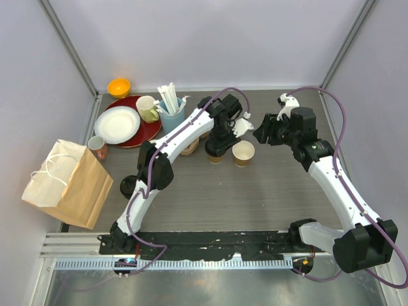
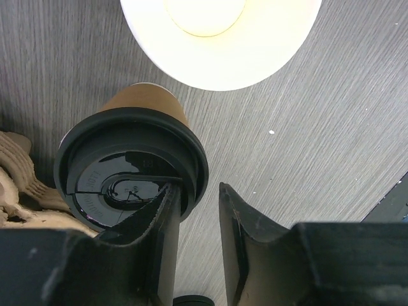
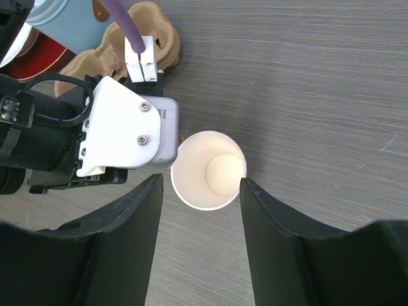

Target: Pack the takeout coffee

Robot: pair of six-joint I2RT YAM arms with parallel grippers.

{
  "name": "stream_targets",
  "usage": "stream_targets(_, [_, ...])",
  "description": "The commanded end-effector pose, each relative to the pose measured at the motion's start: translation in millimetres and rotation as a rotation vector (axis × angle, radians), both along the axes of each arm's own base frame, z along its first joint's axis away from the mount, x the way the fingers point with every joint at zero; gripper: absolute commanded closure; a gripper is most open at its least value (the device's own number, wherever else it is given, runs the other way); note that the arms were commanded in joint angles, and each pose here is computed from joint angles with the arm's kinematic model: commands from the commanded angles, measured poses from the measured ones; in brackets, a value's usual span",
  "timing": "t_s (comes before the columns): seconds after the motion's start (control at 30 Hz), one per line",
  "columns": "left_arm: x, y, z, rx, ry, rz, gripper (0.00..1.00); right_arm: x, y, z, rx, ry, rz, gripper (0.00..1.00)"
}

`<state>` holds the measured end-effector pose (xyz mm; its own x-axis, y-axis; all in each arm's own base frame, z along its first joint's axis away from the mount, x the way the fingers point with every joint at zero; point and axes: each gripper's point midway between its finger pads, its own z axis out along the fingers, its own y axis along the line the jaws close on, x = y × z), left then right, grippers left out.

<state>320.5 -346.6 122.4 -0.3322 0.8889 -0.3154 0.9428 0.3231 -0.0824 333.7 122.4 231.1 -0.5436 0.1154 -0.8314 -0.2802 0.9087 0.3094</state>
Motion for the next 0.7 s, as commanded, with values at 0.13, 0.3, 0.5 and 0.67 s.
stream_targets(0.13, [-6,-2,57,-0.102,-0.076,-0.027,0.62,5,6,28,0.024,-0.088,0.032,0.43])
stream_targets(0.3, [-11,-4,77,-0.155,-0.090,-0.019,0.58,7,6,28,0.031,-0.086,0.027,0.43])
stream_targets(0.5, [0,11,94,-0.225,-0.089,0.118,0.63,20,19,30,0.112,-0.082,0.041,0.47])
stream_targets(0.67, [25,42,82,-0.342,0.001,0.435,0.86,50,48,6,0.208,0.002,0.069,0.53])
